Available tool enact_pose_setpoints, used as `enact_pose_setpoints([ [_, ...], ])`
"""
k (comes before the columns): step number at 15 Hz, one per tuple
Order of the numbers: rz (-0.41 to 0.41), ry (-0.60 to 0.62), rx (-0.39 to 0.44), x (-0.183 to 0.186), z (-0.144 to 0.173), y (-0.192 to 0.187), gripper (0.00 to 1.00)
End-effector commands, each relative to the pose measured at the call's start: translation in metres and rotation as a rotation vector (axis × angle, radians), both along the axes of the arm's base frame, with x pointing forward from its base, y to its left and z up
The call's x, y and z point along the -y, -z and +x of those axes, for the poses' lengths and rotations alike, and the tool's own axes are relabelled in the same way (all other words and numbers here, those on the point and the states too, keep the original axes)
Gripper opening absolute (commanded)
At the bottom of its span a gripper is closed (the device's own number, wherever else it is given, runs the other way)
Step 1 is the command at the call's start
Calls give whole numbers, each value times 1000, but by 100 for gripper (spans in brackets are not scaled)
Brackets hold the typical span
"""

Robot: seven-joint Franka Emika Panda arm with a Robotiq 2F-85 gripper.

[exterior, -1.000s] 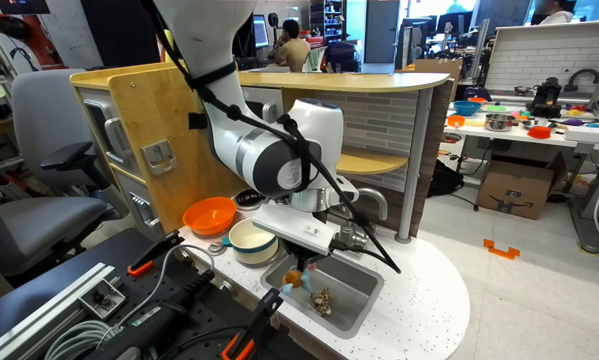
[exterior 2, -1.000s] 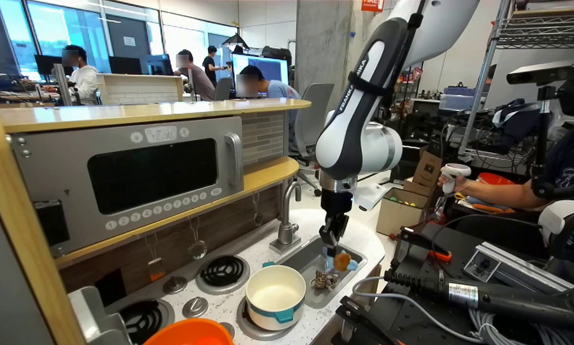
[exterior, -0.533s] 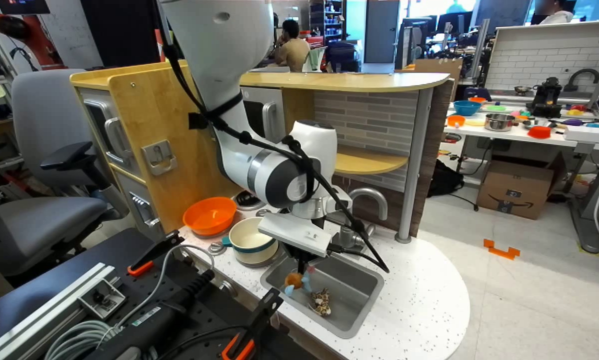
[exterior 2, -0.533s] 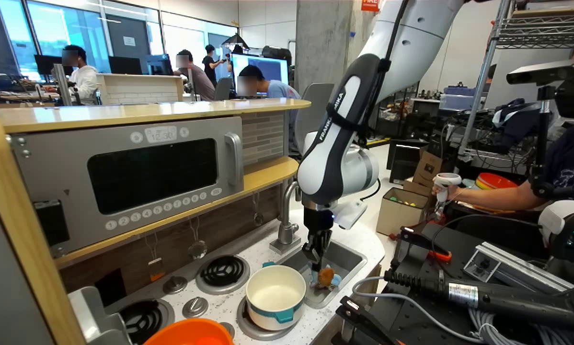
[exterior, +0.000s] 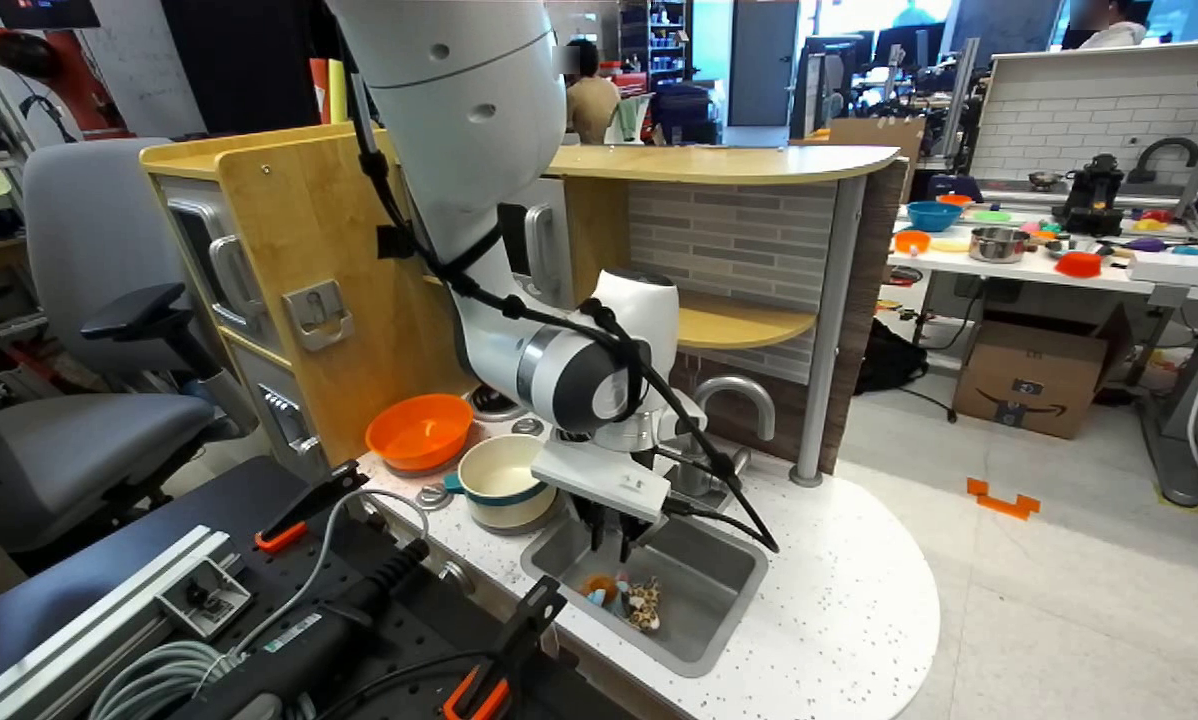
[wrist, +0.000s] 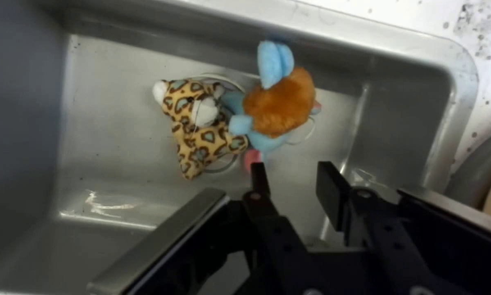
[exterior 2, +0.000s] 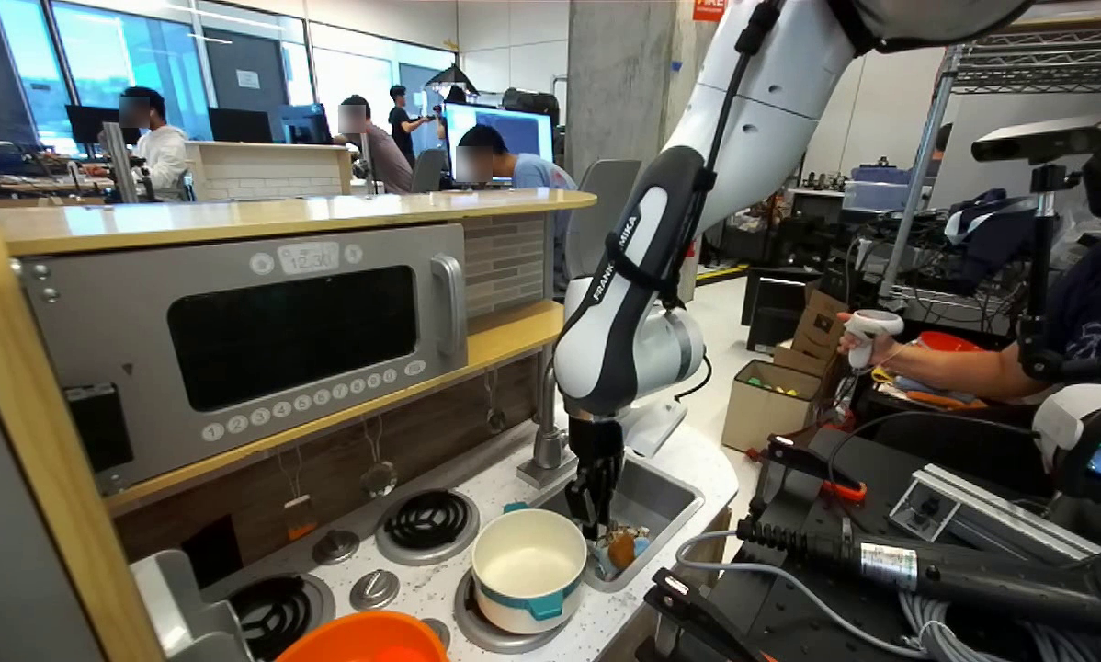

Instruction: Pick up the object from the orange bowl and put it in the sink

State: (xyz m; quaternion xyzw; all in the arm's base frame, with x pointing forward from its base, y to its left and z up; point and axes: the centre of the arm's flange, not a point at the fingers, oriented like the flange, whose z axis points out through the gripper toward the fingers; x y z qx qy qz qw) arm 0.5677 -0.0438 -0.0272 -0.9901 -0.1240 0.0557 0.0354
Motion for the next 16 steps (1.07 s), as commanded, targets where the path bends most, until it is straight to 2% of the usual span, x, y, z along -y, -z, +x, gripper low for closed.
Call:
enact_pose_setpoints([
  [1, -9, -35, 19, -6, 3, -19, 70],
  [3, -5, -55, 32, -6, -10, -39, 85],
  [5, 7, -55, 9, -4, -23, -58, 99],
  [9, 2, -55, -20, 0, -57, -93, 100],
  [16, 6, -90, 32, -17, -109, -174, 100],
])
